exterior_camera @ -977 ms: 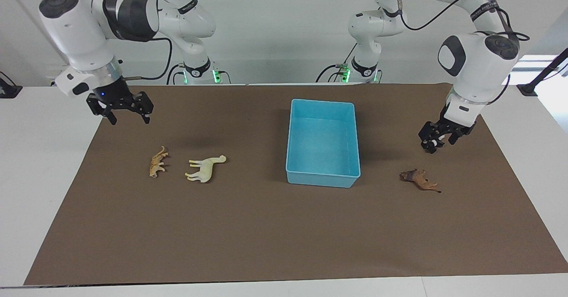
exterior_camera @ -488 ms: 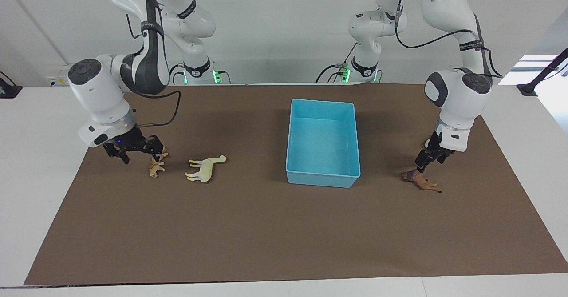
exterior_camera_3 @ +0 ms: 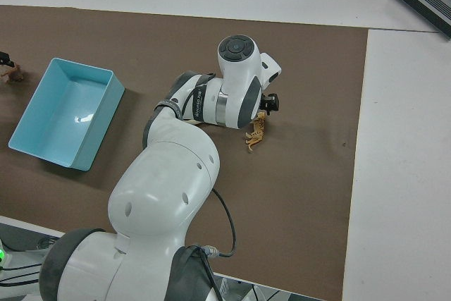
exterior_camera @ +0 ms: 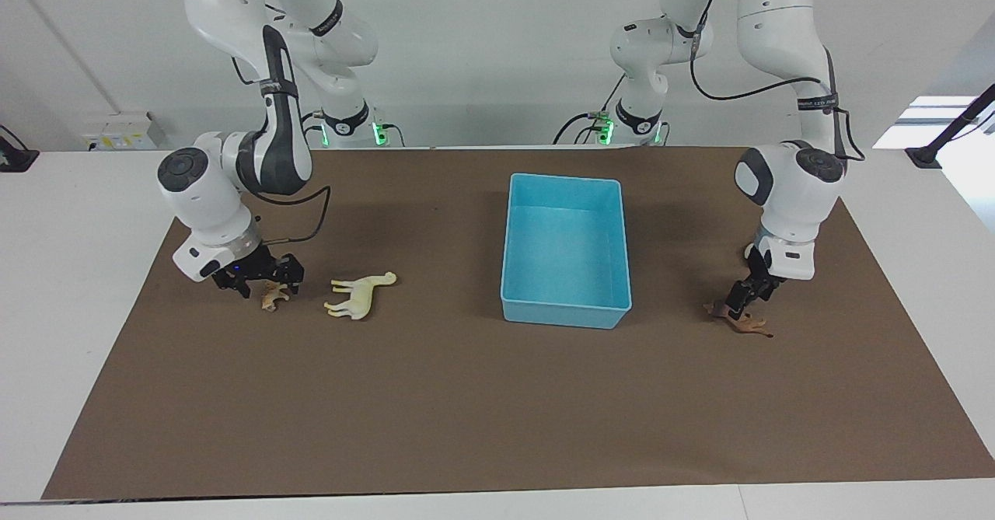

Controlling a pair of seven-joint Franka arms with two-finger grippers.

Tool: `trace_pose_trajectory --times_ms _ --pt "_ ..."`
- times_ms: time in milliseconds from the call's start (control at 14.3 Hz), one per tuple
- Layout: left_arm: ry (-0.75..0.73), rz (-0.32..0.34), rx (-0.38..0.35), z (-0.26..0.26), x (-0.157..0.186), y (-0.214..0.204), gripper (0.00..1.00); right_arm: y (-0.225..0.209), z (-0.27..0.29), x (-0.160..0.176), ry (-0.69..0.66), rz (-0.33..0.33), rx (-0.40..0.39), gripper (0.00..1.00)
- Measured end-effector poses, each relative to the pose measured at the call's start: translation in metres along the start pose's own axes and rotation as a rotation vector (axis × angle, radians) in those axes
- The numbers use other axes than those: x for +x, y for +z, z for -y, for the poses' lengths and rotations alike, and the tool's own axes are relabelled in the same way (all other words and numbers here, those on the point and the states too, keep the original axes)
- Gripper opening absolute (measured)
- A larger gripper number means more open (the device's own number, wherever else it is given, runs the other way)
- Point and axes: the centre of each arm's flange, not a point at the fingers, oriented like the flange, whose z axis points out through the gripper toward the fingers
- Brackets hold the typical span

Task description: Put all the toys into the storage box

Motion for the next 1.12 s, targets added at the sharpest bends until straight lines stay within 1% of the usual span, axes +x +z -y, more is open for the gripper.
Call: trace_pose_trajectory --times_ms 209,419,488,698,767,837,907,977,1047,1116 --pt "-0.033 -0.005 -0.008 -0.004 -0.003 0.010 1.00 0.006 -0.003 -0.009 0.000 0.016 0.002 1.00" --pt "-0.041 -0.002 -0.010 -0.006 -0.004 0.014 1.00 0.014 -0.004 -0.014 -0.010 -0.019 -0.005 1.00" --pt "-0.042 -0.003 -0.010 -0.007 -0.003 0.013 0.92 0.019 -0.006 -0.017 -0.017 -0.028 -0.006 1.00" --pt "-0.043 -0.004 -0.010 -0.007 -0.002 0.011 0.58 0.028 -0.014 -0.023 -0.019 -0.026 -0.006 0.99" --pt "-0.043 -0.001 -0.009 -0.008 -0.001 0.009 0.56 0.029 -0.014 -0.023 -0.019 -0.025 -0.006 0.99" --pt "-0.043 0.008 -0.004 -0.009 0.001 0.008 0.52 0.029 -0.014 -0.023 -0.019 -0.026 -0.006 0.86" --pt "-0.043 0.024 0.004 -0.010 0.004 0.005 0.44 0.028 -0.014 -0.023 -0.019 -0.027 -0.006 0.74" --pt "-0.042 0.040 0.011 -0.013 0.010 0.000 0.33 0.028 -0.014 -0.023 -0.019 -0.029 -0.007 0.63" --pt "-0.039 0.054 0.017 -0.018 0.016 -0.008 0.30 0.028 -0.014 -0.022 -0.019 -0.033 -0.008 0.53" --pt "-0.037 0.067 0.021 -0.025 0.023 -0.018 0.30 0.027 -0.015 -0.022 -0.019 -0.036 -0.008 0.44"
